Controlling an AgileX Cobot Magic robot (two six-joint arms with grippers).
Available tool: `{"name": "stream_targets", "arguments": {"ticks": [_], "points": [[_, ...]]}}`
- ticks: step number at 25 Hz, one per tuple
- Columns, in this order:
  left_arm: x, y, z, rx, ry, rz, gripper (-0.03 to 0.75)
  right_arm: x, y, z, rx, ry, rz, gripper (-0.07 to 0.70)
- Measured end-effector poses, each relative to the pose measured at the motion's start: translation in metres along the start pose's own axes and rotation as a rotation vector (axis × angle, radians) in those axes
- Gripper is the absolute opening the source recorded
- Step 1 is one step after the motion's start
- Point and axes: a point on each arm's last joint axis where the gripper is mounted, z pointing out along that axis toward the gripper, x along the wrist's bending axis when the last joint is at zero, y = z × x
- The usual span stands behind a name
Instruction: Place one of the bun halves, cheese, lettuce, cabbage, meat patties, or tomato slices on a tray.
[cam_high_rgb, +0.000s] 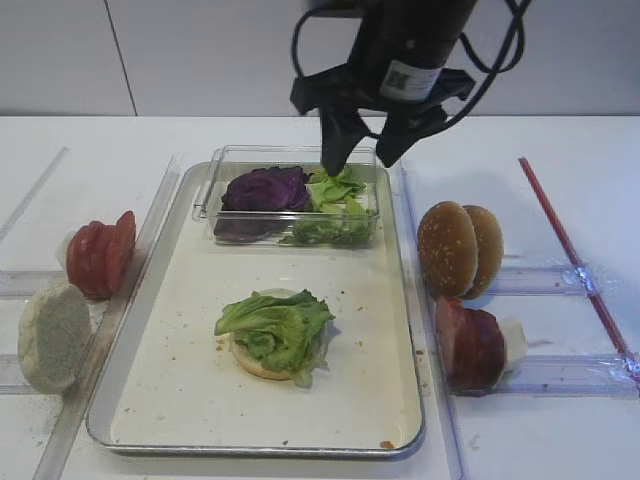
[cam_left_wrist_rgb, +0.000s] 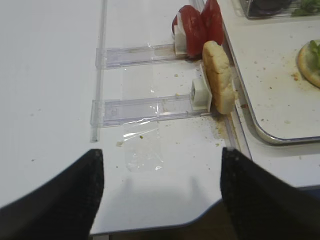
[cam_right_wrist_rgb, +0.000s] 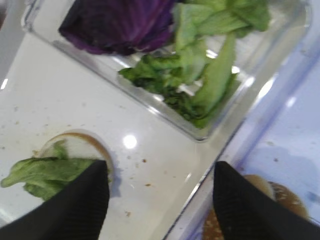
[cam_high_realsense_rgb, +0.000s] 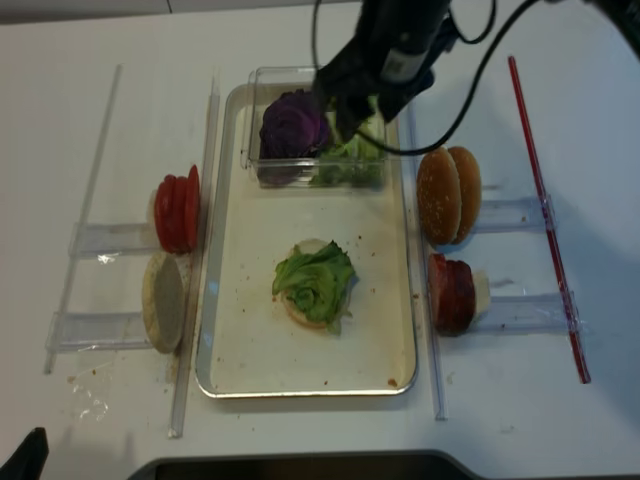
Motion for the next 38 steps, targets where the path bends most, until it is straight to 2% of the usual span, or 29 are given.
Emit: {"name": "stream_targets", "arguments": {"ticks": [10, 16, 20, 23, 25, 28, 38], "points": [[0.000, 0.000, 0.000, 0.000, 0.000, 0.000, 0.453, -0.090, -0.005, -0.030, -0.047, -0.159, 0.157, 0.457], [0.000, 0.000, 0.000, 0.000, 0.000, 0.000, 0.453, -0.139, -0.016, -0.045, -0.043, -0.300, 0.240, 0.457], [0.000, 0.000, 0.000, 0.000, 0.000, -0.002, 0.453, -0.168, -0.026, -0.056, -0.049, -0.335, 0.315, 0.457], [0.000, 0.000, 0.000, 0.000, 0.000, -0.002, 0.453, -0.185, -0.033, -0.063, -0.062, -0.331, 0.370, 0.457], [0.000, 0.000, 0.000, 0.000, 0.000, -0.002, 0.453, -0.192, -0.037, -0.067, -0.073, -0.322, 0.399, 0.457], [0.000, 0.000, 0.000, 0.000, 0.002, -0.001, 0.453, -0.193, -0.043, -0.070, -0.070, -0.316, 0.409, 0.457], [0.001, 0.000, 0.000, 0.000, 0.010, 0.003, 0.453, -0.164, -0.077, -0.095, -0.082, -0.309, 0.394, 0.457]]}}
